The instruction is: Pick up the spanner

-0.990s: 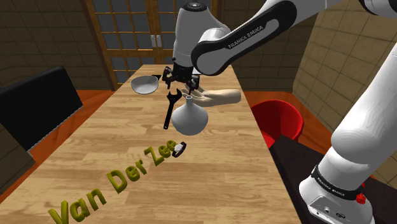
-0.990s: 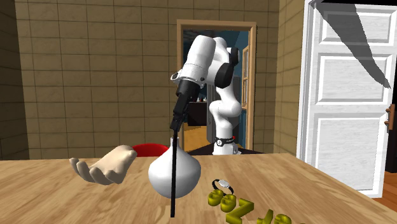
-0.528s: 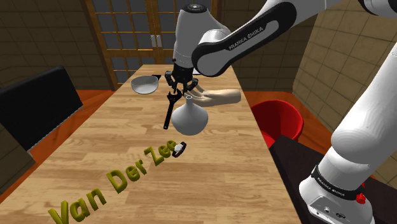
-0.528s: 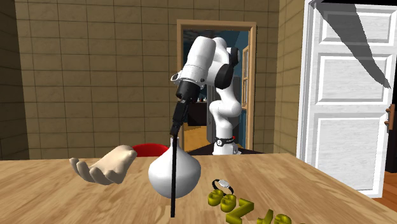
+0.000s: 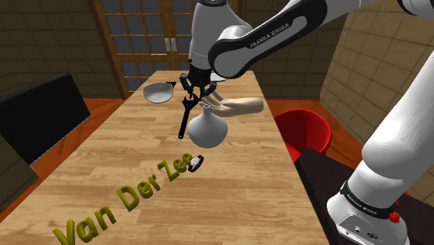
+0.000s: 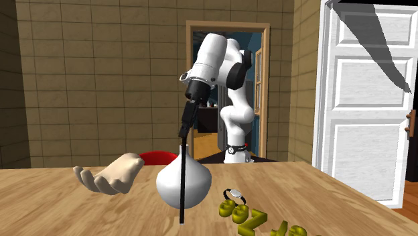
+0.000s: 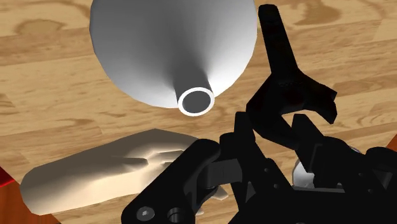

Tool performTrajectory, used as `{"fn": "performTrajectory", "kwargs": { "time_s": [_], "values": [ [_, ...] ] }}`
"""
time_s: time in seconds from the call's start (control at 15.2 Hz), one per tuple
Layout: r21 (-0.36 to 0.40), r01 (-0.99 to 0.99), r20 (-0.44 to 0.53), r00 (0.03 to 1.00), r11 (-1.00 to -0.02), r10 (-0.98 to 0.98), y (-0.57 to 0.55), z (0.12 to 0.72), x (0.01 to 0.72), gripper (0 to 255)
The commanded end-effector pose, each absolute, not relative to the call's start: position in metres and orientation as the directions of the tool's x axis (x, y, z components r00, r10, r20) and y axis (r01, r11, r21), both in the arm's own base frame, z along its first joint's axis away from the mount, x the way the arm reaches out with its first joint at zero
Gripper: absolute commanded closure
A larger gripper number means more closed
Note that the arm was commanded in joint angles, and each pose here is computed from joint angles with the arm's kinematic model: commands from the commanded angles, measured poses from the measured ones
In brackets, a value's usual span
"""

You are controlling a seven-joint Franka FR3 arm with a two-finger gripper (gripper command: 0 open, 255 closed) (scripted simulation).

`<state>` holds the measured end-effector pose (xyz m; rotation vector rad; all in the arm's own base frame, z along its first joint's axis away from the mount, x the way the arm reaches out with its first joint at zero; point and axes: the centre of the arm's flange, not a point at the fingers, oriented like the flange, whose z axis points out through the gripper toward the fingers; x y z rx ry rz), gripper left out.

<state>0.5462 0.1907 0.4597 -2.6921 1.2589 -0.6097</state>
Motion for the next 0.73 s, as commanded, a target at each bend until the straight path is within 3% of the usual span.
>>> {"fn": "performTrajectory", "kwargs": {
  "time_s": [0.0, 0.66],
  "values": [
    [-0.262, -0.713, 0.311, 0.576, -0.651, -0.756, 0.192, 0.470, 0.546, 255],
    [-0.262, -0.713, 0.311, 0.576, -0.651, -0.756, 0.192, 0.523, 0.546, 255]
  ]
}}
